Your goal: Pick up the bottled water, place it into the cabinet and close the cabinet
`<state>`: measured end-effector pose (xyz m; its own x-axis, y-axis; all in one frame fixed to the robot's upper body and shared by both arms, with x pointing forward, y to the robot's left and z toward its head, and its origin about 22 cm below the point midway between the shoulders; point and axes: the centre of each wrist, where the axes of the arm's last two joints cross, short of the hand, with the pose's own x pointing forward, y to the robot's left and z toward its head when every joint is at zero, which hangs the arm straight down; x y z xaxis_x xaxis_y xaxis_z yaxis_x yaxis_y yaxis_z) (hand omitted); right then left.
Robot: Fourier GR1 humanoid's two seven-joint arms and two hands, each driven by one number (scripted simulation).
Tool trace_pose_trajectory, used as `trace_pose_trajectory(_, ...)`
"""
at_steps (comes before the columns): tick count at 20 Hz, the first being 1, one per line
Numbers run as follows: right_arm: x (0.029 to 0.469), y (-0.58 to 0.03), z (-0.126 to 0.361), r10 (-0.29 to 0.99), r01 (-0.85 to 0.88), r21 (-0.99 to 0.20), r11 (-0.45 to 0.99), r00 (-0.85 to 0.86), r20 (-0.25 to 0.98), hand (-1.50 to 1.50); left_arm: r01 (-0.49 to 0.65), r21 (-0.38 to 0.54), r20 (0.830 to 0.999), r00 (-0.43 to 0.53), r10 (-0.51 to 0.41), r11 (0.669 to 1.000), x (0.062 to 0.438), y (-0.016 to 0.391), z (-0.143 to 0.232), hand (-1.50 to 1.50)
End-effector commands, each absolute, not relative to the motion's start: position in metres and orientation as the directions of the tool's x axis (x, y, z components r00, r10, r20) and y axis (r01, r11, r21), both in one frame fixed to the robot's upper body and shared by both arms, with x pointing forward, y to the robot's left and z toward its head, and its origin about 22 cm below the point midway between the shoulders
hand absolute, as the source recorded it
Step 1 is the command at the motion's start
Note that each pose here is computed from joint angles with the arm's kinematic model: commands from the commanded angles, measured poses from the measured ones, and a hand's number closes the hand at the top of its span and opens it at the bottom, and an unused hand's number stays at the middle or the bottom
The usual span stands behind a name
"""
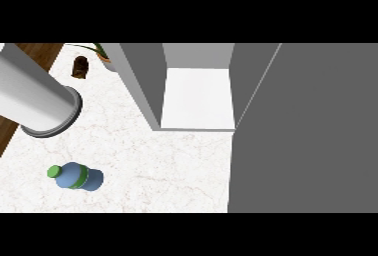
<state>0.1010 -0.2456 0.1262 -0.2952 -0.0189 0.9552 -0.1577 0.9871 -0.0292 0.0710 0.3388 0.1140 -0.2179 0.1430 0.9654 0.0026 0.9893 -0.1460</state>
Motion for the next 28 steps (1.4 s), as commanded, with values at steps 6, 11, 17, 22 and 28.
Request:
trace_pose_trajectory(6,0.067,-0.247,0.147,-0.049,-0.181,-0.011,0.983,-0.320,0.946,-1.50,0.046,-0.184,0.941,-0.280,0.189,0.982,0.042,0.345,0.124,-1.50)
trace_pose_trajectory(11,0.060,-0.253,0.140,-0.054,-0.194,-0.012,0.981,-0.327,0.943,-1.50,0.020,-0.191,0.944,-0.272,0.189,0.981,0.057,0.348,0.112,-1.50)
trace_pose_trajectory(17,0.044,-0.248,0.161,-0.040,-0.190,-0.027,0.981,-0.339,0.940,-1.50,-0.026,-0.185,0.962,-0.210,0.176,0.982,0.061,0.368,0.084,-1.50)
trace_pose_trajectory(22,0.045,-0.251,0.147,-0.048,-0.198,-0.018,0.980,-0.321,0.946,-1.50,-0.029,-0.215,0.962,-0.180,0.206,0.976,0.086,0.358,0.074,-1.50)
trace_pose_trajectory(28,0.040,-0.255,0.143,-0.049,-0.201,-0.017,0.979,-0.319,0.946,-1.50,-0.041,-0.203,0.972,-0.128,0.197,0.978,0.098,0.354,0.026,-1.50)
